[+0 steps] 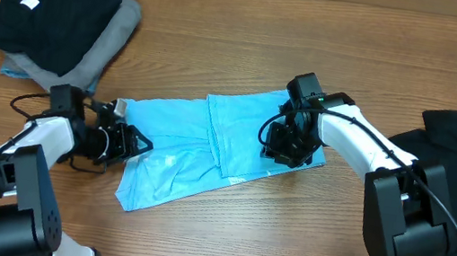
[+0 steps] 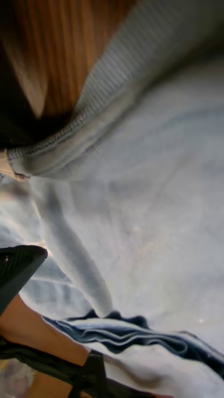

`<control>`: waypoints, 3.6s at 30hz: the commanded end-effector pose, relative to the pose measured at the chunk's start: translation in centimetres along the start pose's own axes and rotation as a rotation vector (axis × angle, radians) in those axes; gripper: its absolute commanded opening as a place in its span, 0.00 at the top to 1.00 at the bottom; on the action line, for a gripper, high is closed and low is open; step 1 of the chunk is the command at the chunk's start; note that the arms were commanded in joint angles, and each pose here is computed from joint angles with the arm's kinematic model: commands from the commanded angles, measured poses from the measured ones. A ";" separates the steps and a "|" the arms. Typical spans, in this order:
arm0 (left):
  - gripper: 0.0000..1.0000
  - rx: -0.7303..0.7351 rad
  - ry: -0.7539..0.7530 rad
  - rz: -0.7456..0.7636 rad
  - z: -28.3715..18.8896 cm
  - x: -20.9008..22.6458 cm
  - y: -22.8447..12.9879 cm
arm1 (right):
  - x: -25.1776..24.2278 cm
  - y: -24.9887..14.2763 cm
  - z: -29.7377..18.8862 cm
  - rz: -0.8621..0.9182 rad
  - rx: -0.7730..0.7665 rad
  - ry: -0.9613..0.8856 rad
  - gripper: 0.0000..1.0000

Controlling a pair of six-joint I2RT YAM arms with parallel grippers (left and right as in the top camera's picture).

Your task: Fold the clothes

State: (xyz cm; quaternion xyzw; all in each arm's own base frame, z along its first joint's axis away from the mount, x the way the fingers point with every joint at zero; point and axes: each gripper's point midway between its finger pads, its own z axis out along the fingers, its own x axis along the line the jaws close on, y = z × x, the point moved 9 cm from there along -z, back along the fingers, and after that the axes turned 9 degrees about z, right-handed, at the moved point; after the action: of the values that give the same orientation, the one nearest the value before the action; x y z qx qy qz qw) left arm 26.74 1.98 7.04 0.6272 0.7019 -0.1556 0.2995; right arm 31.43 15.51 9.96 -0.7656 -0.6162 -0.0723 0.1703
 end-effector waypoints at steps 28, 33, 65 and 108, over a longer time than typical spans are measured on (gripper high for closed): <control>0.96 0.256 0.299 -0.161 1.9 3.4 -4.2 | -0.9 0.1 -0.6 0.007 -0.043 -0.091 0.61; 0.96 0.234 0.303 -0.195 -0.9 4.2 -2.8 | -0.9 -0.2 -2.1 -0.001 -0.094 -0.120 0.61; 0.96 -0.037 0.401 0.261 -6.4 -17.9 8.1 | -6.7 2.7 -6.4 0.180 -0.187 -0.107 0.61; 0.66 0.195 0.510 0.356 -7.1 -20.6 10.6 | 7.3 -5.4 -1.7 -0.342 0.066 0.266 0.65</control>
State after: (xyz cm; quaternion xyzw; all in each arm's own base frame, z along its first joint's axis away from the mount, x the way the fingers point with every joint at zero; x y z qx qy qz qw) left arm 36.27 -8.29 25.81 0.7654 0.6422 0.0125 0.0397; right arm 28.58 20.77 13.83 -0.6216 -0.7190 -0.1652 0.2634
